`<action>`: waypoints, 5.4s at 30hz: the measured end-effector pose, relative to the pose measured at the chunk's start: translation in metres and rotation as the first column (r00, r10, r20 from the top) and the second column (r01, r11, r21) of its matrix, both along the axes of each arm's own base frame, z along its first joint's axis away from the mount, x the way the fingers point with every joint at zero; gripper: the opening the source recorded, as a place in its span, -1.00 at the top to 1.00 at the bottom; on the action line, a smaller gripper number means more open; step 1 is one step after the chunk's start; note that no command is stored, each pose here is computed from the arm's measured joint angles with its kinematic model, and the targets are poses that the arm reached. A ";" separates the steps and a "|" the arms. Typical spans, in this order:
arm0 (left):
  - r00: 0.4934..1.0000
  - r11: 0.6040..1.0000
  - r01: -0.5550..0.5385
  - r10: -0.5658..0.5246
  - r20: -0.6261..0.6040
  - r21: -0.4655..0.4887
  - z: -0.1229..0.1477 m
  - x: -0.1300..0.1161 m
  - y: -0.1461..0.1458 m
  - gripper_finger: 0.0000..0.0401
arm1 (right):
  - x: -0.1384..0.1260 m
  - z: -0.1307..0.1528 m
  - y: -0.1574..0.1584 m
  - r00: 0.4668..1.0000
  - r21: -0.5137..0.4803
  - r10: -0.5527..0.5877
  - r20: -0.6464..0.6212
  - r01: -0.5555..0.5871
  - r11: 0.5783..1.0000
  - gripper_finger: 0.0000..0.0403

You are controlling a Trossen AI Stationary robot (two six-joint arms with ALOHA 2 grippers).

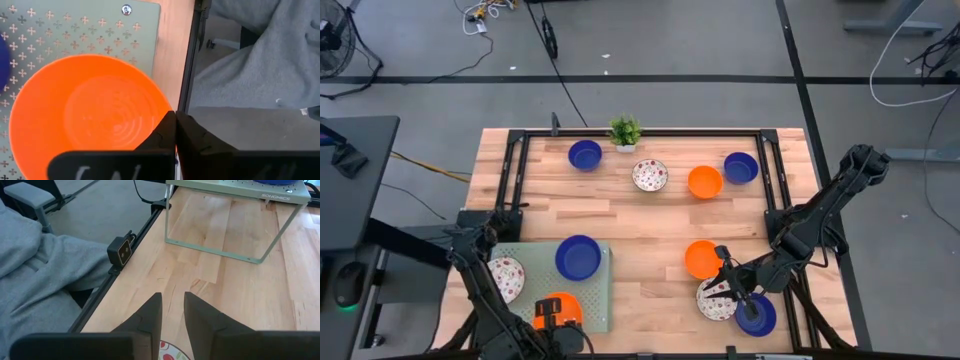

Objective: Pick & Place Mini bowls
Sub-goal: Put the orange bowl on the shelf, then stack the white bowl on top of the white bowl on the shelf

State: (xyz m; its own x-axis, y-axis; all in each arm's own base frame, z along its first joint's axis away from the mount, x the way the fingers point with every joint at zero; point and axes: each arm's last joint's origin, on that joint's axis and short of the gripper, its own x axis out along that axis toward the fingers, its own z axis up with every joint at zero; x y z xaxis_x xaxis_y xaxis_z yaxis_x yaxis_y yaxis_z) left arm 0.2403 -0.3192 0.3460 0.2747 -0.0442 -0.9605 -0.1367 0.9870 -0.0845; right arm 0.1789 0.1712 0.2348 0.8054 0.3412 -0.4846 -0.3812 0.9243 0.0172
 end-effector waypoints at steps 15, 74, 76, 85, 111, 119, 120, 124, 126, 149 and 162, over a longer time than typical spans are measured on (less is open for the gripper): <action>0.999 0.999 0.033 -0.032 0.026 -0.013 0.012 -0.007 0.005 0.99 | 0.000 0.000 0.000 1.000 0.000 0.000 0.001 0.000 1.000 0.58; 0.759 0.825 0.119 -0.435 0.486 0.552 0.023 -0.012 -0.022 0.99 | 0.001 0.000 0.000 1.000 0.000 -0.001 0.005 0.001 1.000 0.58; 0.723 0.746 0.058 -0.489 0.488 0.663 0.028 -0.001 -0.017 0.99 | 0.002 0.001 -0.001 1.000 0.002 -0.005 0.007 0.005 1.000 0.58; 0.850 0.771 0.316 -0.489 0.196 0.554 0.022 0.106 0.095 0.99 | 0.006 0.004 -0.003 0.999 0.006 -0.013 0.041 0.013 1.000 0.58; 0.936 0.974 -0.146 0.079 0.343 0.173 -0.111 0.211 0.396 0.99 | -0.020 -0.006 0.014 0.995 0.018 0.048 -0.089 -0.047 0.999 0.58; 0.960 0.950 -0.168 0.098 0.262 0.263 -0.142 0.199 0.404 0.61 | -0.020 -0.006 0.014 0.996 0.009 0.057 -0.075 -0.057 0.998 0.58; 0.963 0.953 -0.150 0.081 0.257 0.261 -0.144 0.199 0.403 0.52 | -0.020 -0.006 0.014 0.996 0.009 0.057 -0.075 -0.057 0.998 0.58; 0.971 0.957 -0.104 0.038 0.236 0.272 -0.154 0.196 0.400 0.18 | -0.020 -0.006 0.014 0.996 0.009 0.057 -0.074 -0.057 0.998 0.58; 0.974 0.955 -0.078 0.012 0.227 0.286 -0.159 0.195 0.399 0.08 | -0.020 -0.006 0.014 0.996 0.009 0.057 -0.074 -0.057 0.998 0.58; 0.978 0.941 -0.028 -0.044 0.205 0.336 -0.168 0.195 0.401 0.47 | -0.020 -0.006 0.014 0.996 0.006 0.059 -0.073 -0.059 0.998 0.58; 0.980 0.936 -0.067 -0.003 0.198 0.344 -0.170 0.193 0.407 0.35 | -0.020 -0.006 0.014 0.996 0.006 0.060 -0.073 -0.059 0.998 0.58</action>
State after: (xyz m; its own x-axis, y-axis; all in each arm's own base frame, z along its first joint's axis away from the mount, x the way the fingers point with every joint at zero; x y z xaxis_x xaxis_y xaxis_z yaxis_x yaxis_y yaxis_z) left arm 0.4336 0.0881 0.1764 0.4510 0.2948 -0.8424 -0.1843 0.9543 0.2354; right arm 0.1590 0.1851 0.2292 0.7460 0.3892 -0.5404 -0.4330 0.9000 0.0503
